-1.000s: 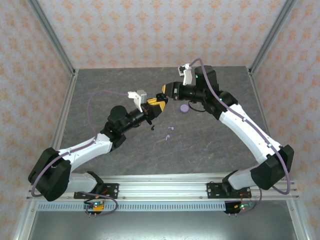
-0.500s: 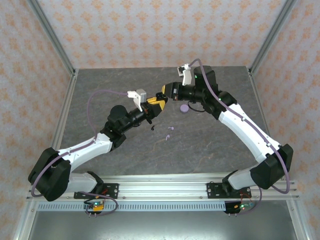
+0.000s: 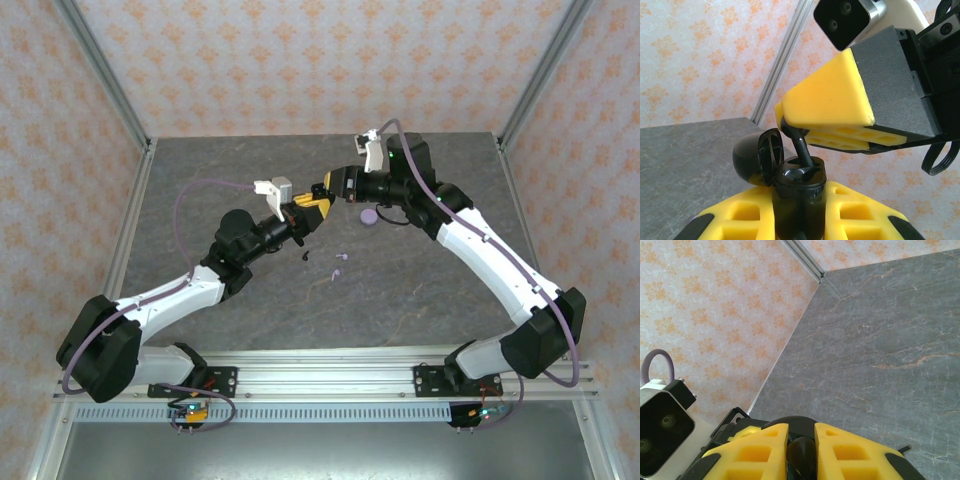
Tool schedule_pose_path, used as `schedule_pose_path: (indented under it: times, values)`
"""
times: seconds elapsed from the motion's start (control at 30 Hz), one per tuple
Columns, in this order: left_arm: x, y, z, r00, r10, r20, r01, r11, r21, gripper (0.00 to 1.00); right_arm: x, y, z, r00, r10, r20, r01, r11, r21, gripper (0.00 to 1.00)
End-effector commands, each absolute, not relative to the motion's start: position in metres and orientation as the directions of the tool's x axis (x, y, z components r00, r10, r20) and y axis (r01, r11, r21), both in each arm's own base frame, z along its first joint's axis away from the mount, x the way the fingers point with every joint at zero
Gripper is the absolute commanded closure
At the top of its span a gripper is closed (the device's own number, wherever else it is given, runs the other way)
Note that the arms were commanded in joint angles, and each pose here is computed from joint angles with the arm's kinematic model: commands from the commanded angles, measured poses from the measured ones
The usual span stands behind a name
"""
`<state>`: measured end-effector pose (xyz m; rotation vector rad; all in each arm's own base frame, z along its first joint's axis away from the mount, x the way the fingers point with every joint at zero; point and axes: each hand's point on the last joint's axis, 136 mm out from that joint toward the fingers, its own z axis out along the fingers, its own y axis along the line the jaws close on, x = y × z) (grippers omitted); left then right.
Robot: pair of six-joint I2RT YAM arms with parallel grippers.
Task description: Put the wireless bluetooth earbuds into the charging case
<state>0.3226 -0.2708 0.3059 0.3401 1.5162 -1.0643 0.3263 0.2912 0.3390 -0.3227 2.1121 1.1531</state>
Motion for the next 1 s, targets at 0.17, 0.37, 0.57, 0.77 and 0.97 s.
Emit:
schedule_pose_path:
  times: [0.17,0.37,0.57,0.77,0.97]
  values:
    - [0.324,-0.267,0.334,-0.218,-0.4,-0.89,0.727,0.542,-0.422,0.97,0.321,0.291,0.332,-0.716,0.083,-0.693,-0.528,0.586,0.615,0.8]
    - [0.326,-0.267,0.332,-0.222,-0.399,-0.89,0.718,0.551,-0.426,0.97,0.316,0.293,0.329,-0.723,0.064,-0.688,-0.536,0.577,0.616,0.78]
    - [0.327,-0.268,0.332,-0.223,-0.391,-0.893,0.721,0.55,-0.421,0.97,0.314,0.293,0.326,-0.726,0.051,-0.686,-0.536,0.583,0.611,0.74]
    - [0.325,-0.27,0.328,-0.228,-0.377,-0.898,0.727,0.547,-0.415,0.97,0.313,0.292,0.33,-0.72,0.052,-0.692,-0.541,0.582,0.607,0.64]
    - [0.322,-0.271,0.32,-0.224,-0.312,-0.923,0.733,0.571,-0.37,0.98,0.315,0.278,0.342,-0.689,0.089,-0.719,-0.518,0.634,0.575,0.51]
